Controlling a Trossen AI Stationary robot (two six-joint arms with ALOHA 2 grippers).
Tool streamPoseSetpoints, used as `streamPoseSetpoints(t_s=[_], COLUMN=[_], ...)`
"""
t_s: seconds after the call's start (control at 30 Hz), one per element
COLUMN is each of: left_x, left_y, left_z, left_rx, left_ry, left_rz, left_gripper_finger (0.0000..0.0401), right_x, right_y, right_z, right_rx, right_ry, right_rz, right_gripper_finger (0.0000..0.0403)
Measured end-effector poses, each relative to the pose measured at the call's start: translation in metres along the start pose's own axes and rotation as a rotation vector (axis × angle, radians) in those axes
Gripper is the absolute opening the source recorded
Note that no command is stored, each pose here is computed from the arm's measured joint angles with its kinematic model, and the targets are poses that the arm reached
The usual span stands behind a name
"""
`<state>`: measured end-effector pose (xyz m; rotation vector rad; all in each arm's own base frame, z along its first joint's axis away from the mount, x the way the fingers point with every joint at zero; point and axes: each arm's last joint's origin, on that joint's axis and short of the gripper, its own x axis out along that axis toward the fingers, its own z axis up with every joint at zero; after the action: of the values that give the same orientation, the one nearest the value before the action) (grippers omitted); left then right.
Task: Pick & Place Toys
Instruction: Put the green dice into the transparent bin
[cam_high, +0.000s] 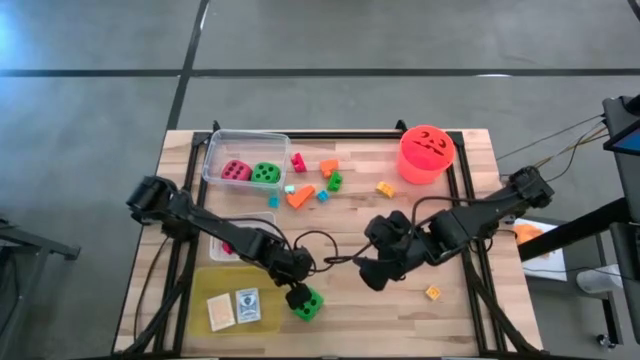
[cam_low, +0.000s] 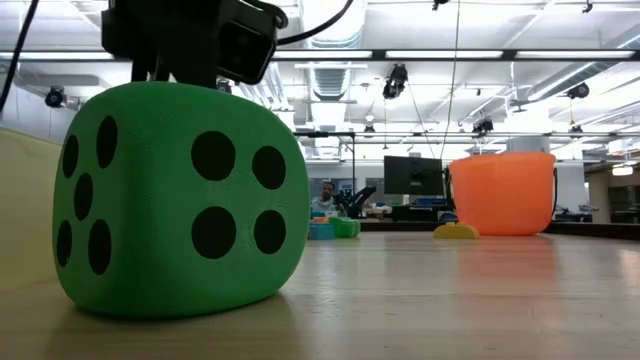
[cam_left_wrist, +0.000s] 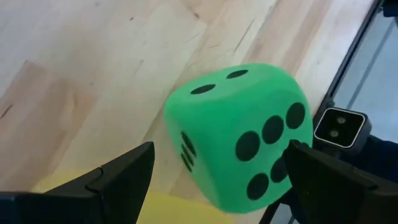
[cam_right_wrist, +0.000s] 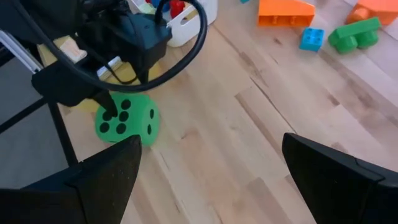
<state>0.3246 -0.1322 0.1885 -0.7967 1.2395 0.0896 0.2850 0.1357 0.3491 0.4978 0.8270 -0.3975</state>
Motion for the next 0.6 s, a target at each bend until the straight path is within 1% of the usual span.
streamPoseSetpoints(t_s=[0.2,0.4,0.5,0.6], left_x=[0.002,0.003,0.008,0.015], left_y=[-0.003,-0.001,0.003,0.005], left_z=[0.002,0.003,0.001,-0.002], left_rx=[0.026,0.037,0.049,0.057], left_ry=[-0.020,-0.046,-0.033,-0.017], left_rz=[-0.026,-0.010,0.007,-0.025], left_gripper_finger=[0.0349,0.0349,0.0349,0.0349], right_x=[0.000,0.000,0.000,0.000], right_y=[-0.001,-0.002,-0.002,-0.002], right_z=[-0.001,-0.001,-0.001,-0.001], right_rx=[-0.010,-0.021,-0.021,-0.021], right_ry=[0.009,0.012,0.012,0.013], right_rz=[-0.012,-0.017,-0.017,-0.018], right_gripper_finger=[0.0384,0.0384,0.0384,0.0384])
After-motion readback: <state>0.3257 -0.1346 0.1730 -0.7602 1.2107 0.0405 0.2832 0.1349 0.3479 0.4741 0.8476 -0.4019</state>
